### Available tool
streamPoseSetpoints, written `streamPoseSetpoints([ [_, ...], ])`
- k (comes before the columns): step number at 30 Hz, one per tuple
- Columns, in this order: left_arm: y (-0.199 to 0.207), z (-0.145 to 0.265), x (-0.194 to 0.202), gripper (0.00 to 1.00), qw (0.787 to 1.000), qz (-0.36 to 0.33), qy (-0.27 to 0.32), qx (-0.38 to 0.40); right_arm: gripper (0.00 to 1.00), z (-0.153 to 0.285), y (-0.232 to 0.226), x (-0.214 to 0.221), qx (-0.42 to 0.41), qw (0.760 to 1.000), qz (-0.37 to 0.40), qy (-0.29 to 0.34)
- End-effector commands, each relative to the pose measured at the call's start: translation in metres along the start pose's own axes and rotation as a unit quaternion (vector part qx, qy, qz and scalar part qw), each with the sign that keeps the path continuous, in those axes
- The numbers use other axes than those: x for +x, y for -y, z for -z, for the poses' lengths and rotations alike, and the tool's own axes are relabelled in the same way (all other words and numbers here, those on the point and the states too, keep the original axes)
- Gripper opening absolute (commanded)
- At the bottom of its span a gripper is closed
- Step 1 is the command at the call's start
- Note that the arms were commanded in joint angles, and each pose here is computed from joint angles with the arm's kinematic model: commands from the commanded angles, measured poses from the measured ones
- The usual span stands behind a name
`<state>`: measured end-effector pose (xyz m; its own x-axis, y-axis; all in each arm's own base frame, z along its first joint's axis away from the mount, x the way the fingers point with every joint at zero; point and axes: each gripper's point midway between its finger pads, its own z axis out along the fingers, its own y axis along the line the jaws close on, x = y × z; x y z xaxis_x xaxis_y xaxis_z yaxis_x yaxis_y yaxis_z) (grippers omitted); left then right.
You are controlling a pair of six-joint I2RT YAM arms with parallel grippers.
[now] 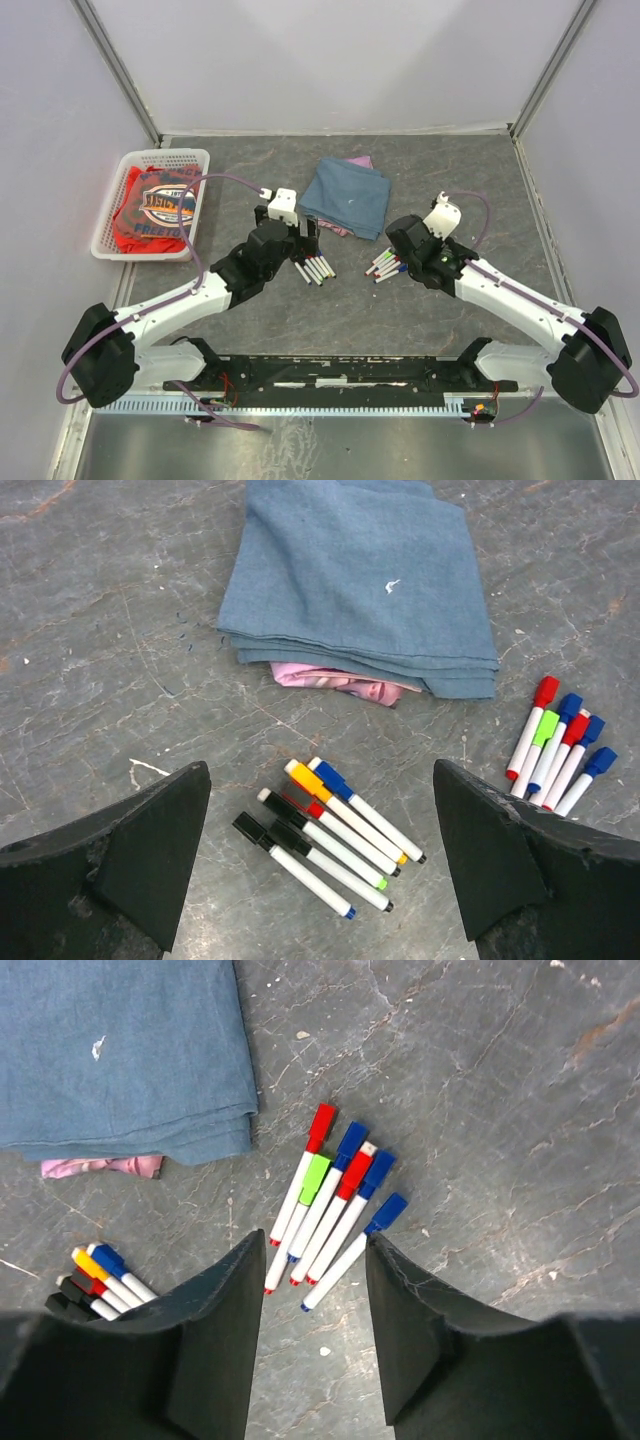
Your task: Open the pen caps
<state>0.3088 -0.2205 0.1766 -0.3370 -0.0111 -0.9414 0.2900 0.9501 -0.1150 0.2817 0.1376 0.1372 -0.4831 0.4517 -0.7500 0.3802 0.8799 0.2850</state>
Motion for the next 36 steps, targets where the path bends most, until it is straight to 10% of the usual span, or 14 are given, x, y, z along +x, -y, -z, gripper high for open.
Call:
streamPoseSetpoints([
  [1,0.008,0.002,-0.019,0.97,0.999,0.032,0.028,-0.003,0.49,0.007,0.000,0.002,0.001,0.998,-0.070,-0.004],
  [36,0.014,0.005,-0.008,0.97,0.999,0.023,0.021,0.007,0.39,-0.036,0.005,0.101,0.054,0.989,-0.073,-0.120],
])
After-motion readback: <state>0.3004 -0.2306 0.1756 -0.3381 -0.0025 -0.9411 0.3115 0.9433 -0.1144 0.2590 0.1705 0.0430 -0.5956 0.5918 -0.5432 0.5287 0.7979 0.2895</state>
